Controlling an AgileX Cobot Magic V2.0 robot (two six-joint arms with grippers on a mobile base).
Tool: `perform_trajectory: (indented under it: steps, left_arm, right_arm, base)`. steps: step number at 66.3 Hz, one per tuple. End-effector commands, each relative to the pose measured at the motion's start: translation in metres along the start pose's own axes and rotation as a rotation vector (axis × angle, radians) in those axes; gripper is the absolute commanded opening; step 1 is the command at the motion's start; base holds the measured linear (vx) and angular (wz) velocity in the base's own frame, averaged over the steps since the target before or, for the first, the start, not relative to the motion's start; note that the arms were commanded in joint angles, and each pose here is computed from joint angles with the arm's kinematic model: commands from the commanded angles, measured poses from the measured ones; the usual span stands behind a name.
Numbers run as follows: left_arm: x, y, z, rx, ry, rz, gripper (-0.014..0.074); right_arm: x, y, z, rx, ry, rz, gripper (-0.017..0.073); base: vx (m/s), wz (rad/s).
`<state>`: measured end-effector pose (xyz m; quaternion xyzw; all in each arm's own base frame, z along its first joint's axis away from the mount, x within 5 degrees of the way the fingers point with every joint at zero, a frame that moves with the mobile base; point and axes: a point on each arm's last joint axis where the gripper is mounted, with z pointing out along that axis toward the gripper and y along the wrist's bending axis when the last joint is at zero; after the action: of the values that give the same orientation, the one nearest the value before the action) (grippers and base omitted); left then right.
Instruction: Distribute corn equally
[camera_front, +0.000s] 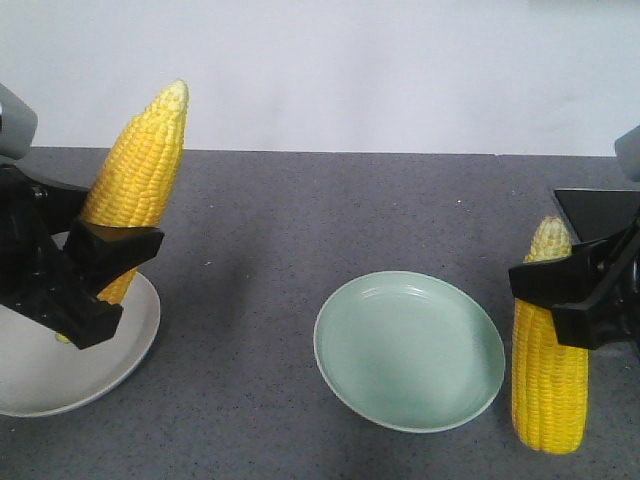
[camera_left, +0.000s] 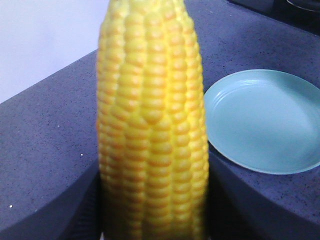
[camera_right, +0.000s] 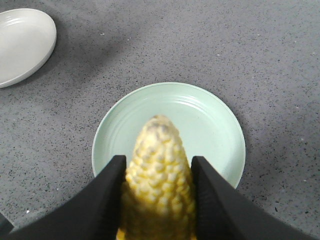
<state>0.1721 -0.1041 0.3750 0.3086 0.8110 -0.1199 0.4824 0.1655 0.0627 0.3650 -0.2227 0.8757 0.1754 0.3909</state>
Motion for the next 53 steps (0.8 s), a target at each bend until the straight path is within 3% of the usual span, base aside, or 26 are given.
perform_trajectory:
  steps: [1,53]
  left_arm:
    - [-0.0141,0.0018,-0.0077,-0.018,-0.105,-0.012,0.0285]
    - [-0.0141,0.0018,-0.0077,-0.018,-0.105,-0.012,0.0285]
  right_arm:
    - [-0.0108,0.0009,-0.0088,0.016,-0.092,-0.002,0.0206]
    - [-0.0107,0.0009,-0.0088,0.016,-0.092,-0.002,0.0206]
  base:
    - [0.0,0.0]
    - [0.0,0.0]
